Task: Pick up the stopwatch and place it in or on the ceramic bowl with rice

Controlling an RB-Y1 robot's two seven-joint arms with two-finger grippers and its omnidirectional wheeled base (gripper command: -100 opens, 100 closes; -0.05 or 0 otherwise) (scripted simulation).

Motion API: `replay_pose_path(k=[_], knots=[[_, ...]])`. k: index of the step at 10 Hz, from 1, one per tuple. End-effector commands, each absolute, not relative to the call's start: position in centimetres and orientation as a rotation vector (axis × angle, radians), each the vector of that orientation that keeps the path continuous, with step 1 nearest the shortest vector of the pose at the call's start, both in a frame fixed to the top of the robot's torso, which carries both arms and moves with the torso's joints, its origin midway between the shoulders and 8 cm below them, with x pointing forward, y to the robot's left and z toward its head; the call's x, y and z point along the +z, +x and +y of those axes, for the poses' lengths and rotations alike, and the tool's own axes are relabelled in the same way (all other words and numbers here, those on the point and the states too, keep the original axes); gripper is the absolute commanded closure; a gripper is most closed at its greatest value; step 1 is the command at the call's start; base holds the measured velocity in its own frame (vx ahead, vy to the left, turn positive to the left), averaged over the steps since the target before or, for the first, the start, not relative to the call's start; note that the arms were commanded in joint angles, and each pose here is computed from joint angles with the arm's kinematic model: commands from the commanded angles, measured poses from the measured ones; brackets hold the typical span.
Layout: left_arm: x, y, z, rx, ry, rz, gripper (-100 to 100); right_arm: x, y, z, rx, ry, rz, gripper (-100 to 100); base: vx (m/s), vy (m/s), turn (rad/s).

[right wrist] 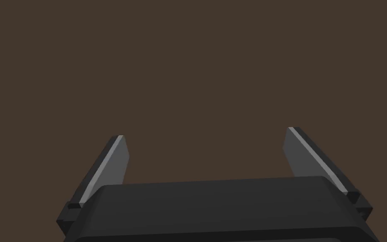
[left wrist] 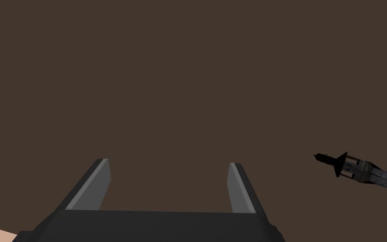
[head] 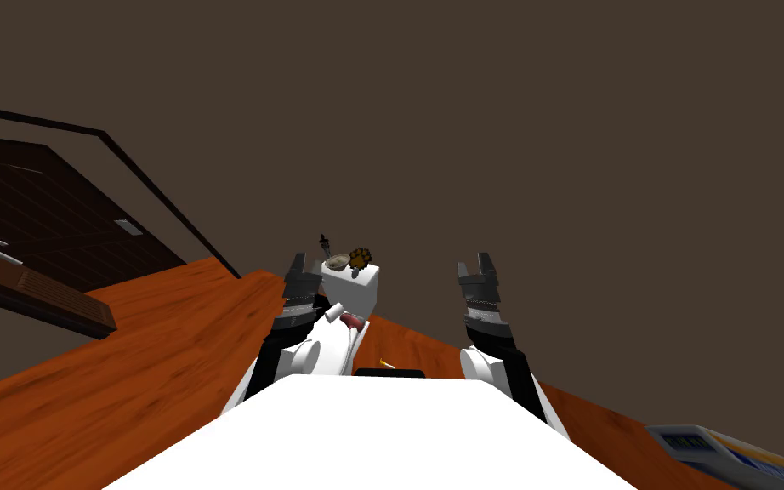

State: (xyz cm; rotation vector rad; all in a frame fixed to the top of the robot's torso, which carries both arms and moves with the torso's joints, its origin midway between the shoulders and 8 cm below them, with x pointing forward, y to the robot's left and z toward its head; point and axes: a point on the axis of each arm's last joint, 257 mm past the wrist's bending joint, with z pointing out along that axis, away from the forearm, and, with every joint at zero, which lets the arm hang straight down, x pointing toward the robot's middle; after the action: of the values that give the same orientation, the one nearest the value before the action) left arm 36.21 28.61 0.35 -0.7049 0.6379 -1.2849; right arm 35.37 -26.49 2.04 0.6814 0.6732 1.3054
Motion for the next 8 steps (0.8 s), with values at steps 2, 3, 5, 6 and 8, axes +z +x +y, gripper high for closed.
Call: replay_pose_path(k=[2, 3, 5, 6, 8], knots=[[-0.5, 36.7, 28.0, -1.264, -0.66, 0.722, -100, 2.0, 35.4, -26.5, 1.305, 0.681, 0.673, 0, 0.0, 0.007, -0.029], [-1.0, 37.0, 27.8, -1.254, -0.646, 0.752, -100, 2.0, 35.4, -26.5, 1.305, 0.681, 0.673, 0, 0.0, 0.013, -0.022], [-2.0, 37.5, 27.4, -1.228, -0.618, 0.818, -100, 2.0, 35.4, -26.5, 1.305, 0.681, 0.673, 0, -0.001, 0.016, -0.032], [-2.7, 37.7, 27.3, -1.213, -0.603, 0.852, -100, 2.0, 35.4, -26.5, 1.305, 0.681, 0.673, 0, -0.001, 0.017, -0.034], [-4.1, 38.3, 27.0, -1.178, -0.574, 0.923, -100, 2.0, 35.4, -26.5, 1.305, 0.681, 0.673, 0, 0.002, 0.019, -0.04]])
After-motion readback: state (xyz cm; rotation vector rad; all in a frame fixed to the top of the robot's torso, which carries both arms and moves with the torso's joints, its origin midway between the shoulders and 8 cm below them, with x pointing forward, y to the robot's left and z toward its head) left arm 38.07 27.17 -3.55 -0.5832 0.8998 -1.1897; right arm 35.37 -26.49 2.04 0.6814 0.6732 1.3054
